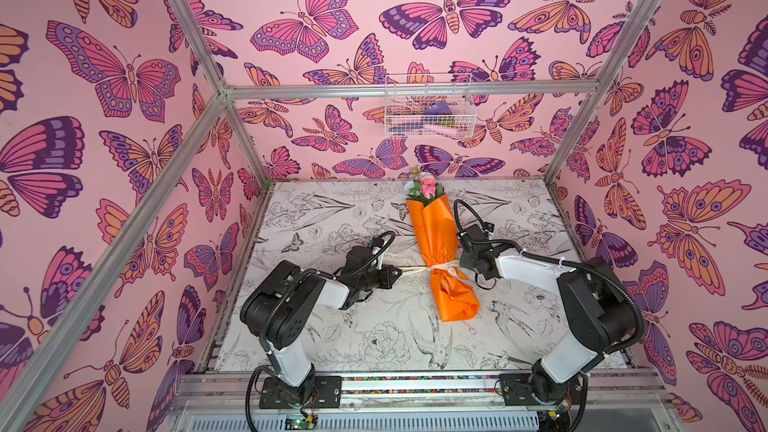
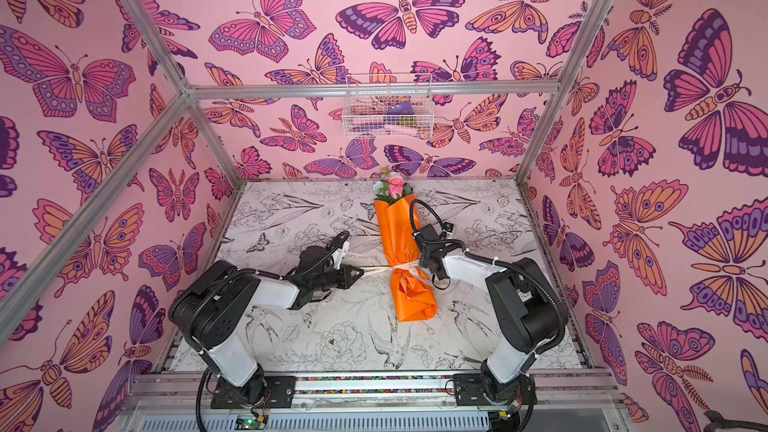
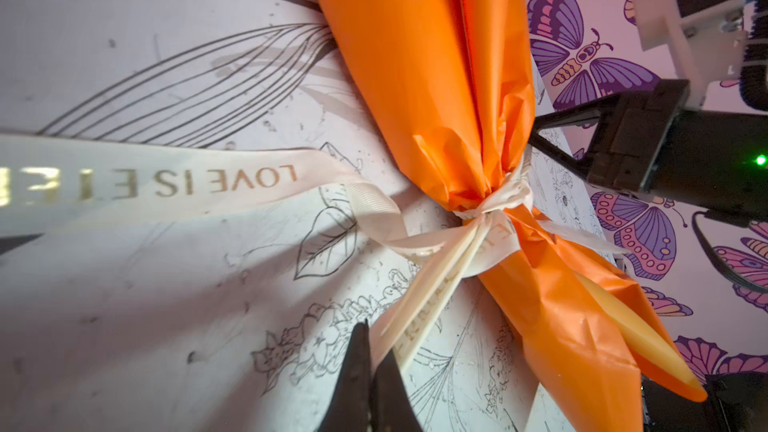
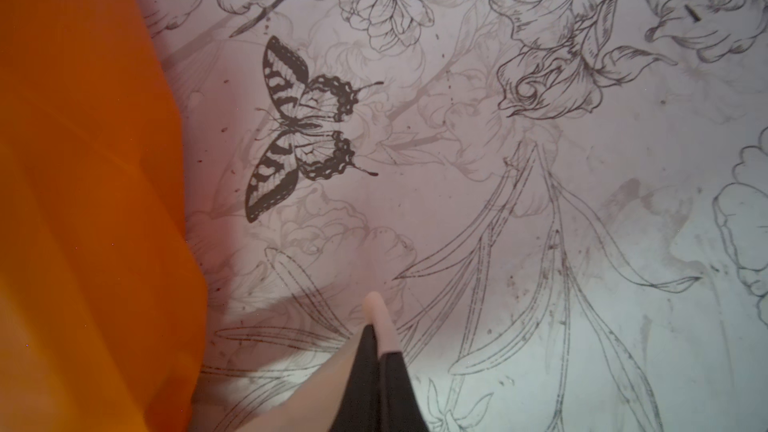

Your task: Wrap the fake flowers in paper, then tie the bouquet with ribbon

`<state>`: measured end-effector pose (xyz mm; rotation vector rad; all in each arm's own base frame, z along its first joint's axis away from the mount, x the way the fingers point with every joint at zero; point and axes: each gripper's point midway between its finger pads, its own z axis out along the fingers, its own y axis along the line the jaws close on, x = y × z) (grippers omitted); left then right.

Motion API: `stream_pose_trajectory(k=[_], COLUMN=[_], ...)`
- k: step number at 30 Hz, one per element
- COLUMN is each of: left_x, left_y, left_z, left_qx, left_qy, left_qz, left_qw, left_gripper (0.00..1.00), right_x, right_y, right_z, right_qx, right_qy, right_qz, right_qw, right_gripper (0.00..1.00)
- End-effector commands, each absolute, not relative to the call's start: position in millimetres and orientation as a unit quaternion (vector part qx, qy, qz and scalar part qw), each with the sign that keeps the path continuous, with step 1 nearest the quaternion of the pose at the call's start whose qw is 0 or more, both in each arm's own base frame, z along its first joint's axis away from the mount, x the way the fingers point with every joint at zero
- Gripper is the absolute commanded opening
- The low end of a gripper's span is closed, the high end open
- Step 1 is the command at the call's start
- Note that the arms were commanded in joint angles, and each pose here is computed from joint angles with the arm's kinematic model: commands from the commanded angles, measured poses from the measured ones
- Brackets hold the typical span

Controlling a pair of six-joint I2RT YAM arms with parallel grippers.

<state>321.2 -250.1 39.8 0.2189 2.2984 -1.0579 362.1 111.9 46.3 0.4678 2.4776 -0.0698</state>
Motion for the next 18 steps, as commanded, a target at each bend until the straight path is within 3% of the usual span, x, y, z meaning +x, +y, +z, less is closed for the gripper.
stream_pose_trajectory(k=[1,6,18], left_x=[334.5,352.9,370.0], left_y=[-210.3,-195.8,-153.5], left_z=[25.6,38.6,42.5], left_qx=[0.015,-0.007,-0.077], left_qy=[0.884,0.877,0.884], left_qz=[-0.348,-0.344,-0.319], left_qw=[0.311,0.335,0.333], left_gripper=[0.0,0.0,0.0], right_x=[361.7,362.5,371.0], right_y=[99.6,146.6,124.0], right_z=[41.4,32.8,39.0], right_qx=[0.174,0.145,0.112], right_qy=[0.94,0.953,0.953], right_qz=[-0.046,0.043,-0.055], right_qw=[0.291,0.264,0.278], right_gripper=[0.0,0.0,0.0])
